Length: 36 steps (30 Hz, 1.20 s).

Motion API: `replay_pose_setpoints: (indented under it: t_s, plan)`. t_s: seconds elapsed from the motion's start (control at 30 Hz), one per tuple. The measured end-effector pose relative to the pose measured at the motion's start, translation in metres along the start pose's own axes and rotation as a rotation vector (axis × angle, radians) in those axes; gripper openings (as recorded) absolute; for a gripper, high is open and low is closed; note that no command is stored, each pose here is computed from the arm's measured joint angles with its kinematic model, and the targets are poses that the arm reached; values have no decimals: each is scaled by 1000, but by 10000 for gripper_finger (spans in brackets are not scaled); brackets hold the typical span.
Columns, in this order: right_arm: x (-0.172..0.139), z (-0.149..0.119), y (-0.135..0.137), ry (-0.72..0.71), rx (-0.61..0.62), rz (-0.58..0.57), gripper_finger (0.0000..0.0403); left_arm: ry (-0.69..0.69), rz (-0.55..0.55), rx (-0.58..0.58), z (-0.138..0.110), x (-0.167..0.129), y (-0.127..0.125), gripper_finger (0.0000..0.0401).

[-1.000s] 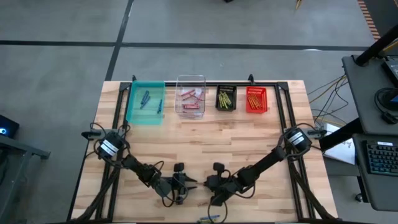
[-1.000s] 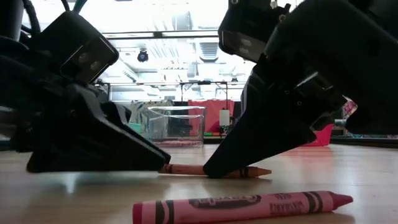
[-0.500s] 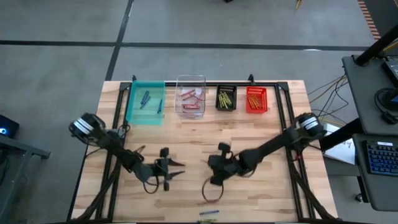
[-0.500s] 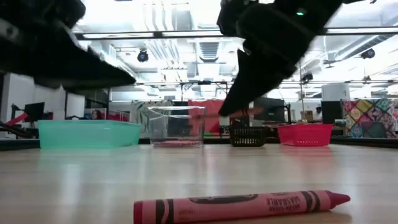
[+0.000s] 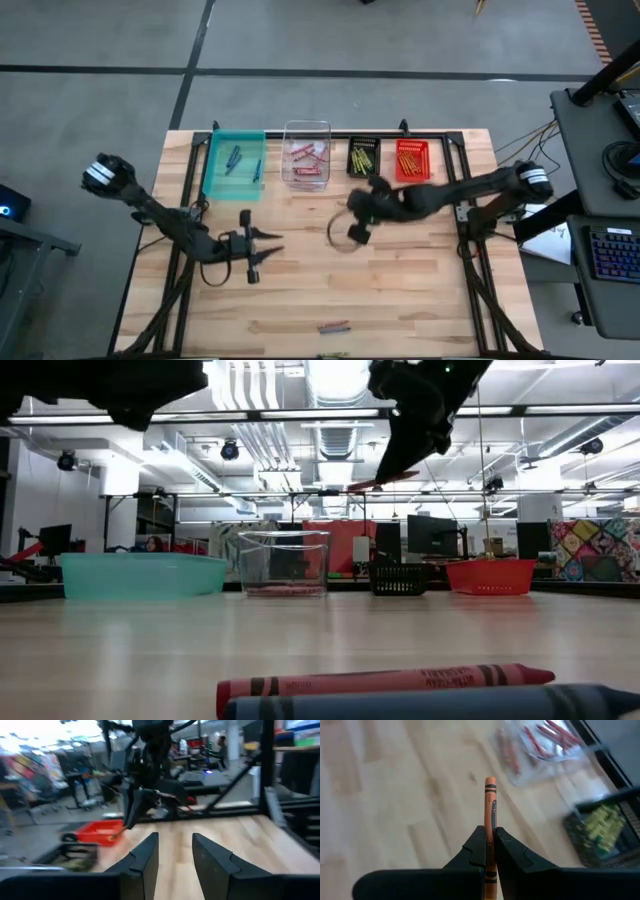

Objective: Sort crayons
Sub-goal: Put the orange crayon into the orange bin

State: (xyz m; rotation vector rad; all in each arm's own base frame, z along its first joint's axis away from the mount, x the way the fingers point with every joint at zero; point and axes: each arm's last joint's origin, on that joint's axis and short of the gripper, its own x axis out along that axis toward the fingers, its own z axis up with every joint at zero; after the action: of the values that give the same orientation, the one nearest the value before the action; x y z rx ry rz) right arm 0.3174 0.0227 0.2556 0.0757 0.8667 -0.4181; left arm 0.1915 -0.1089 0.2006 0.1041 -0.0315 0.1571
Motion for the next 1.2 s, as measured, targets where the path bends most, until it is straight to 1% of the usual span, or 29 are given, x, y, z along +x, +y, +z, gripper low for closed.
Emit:
replay_pose_setpoints:
  t_s: [0.1,0.2,0.3,0.4,0.53,0.67,0.8,1.03,1.2]
  plan:
    - [-1,6,-34,45,55,3,12,-14,48,49,6,0,14,96]
    - [2,9,-65,89,84,3,12,9,92,102,9,1,26,90]
    - [4,9,-95,139,136,20,12,42,126,126,10,2,37,86]
    - [4,6,-122,204,220,-4,12,59,147,121,10,2,43,83]
    - [-6,-1,-152,348,396,-92,12,52,153,108,13,0,46,80]
    - [-10,-13,-176,462,536,-165,12,42,154,101,15,-1,47,79]
    - [-9,-23,-195,517,619,-221,12,42,154,101,15,-1,47,79]
    - [0,-33,-216,534,653,-398,12,40,155,67,15,-1,47,79]
    - [2,-39,-223,532,667,-450,12,37,155,30,15,-1,47,79]
